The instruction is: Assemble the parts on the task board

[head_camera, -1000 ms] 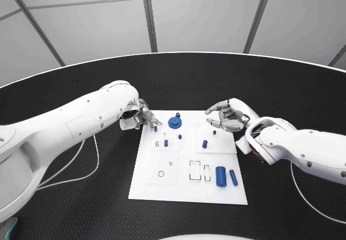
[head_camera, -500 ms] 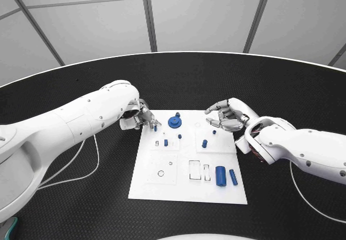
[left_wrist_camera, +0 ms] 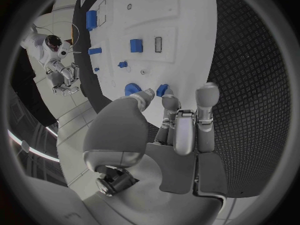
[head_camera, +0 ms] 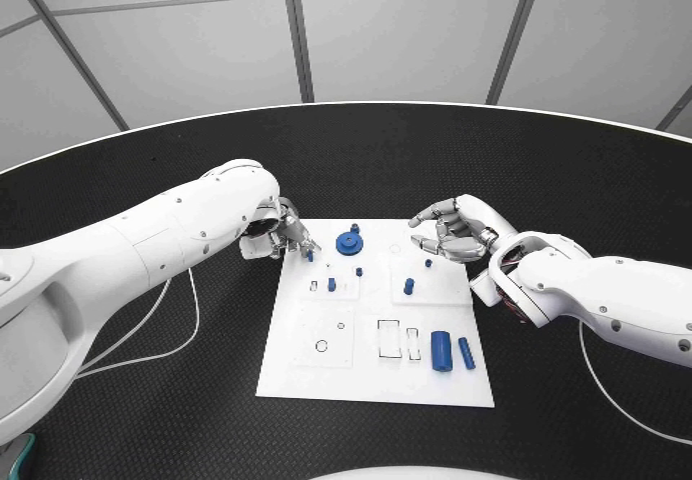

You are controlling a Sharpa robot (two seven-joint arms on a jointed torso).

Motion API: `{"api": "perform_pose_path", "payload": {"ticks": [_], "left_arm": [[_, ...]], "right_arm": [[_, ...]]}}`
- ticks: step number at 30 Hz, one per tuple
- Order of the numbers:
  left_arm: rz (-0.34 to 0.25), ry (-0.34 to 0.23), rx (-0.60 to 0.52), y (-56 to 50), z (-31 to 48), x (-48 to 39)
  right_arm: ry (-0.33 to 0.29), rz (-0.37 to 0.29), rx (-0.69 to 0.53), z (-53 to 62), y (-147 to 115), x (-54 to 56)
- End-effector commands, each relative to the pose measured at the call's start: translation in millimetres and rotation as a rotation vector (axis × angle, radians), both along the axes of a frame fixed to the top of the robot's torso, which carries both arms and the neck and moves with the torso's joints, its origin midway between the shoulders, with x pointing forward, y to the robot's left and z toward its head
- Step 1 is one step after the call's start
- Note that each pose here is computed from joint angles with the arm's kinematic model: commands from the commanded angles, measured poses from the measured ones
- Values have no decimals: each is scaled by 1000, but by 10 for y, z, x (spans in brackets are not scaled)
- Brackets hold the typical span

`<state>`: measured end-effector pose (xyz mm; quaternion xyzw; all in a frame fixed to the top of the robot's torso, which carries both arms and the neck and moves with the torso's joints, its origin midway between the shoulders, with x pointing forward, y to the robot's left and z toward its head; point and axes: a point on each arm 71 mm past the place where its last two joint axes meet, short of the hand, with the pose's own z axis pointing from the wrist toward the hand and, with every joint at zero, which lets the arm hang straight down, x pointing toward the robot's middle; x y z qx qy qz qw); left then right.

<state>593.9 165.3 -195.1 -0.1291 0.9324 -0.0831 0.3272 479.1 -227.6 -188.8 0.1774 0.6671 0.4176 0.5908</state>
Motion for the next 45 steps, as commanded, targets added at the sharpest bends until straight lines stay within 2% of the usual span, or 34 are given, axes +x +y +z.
{"api": "perform_pose_path", "payload": {"ticks": [1, 22, 32, 36, 45], "left_arm": [[-3, 3, 0, -5, -1, -2], [8, 15, -37, 33, -5, -12], [26, 37, -98, 81, -8, -38], [29, 49, -123, 105, -6, -74], [4, 50, -158, 168, 21, -248]], "right_arm": [[0, 0, 0, 0, 1, 0], [-1, 0, 0, 0, -3, 1], [-1, -1, 0, 1, -10, 0], [-1, -3, -1, 1, -18, -1], [-1, -7, -2, 2, -38, -4]]}}
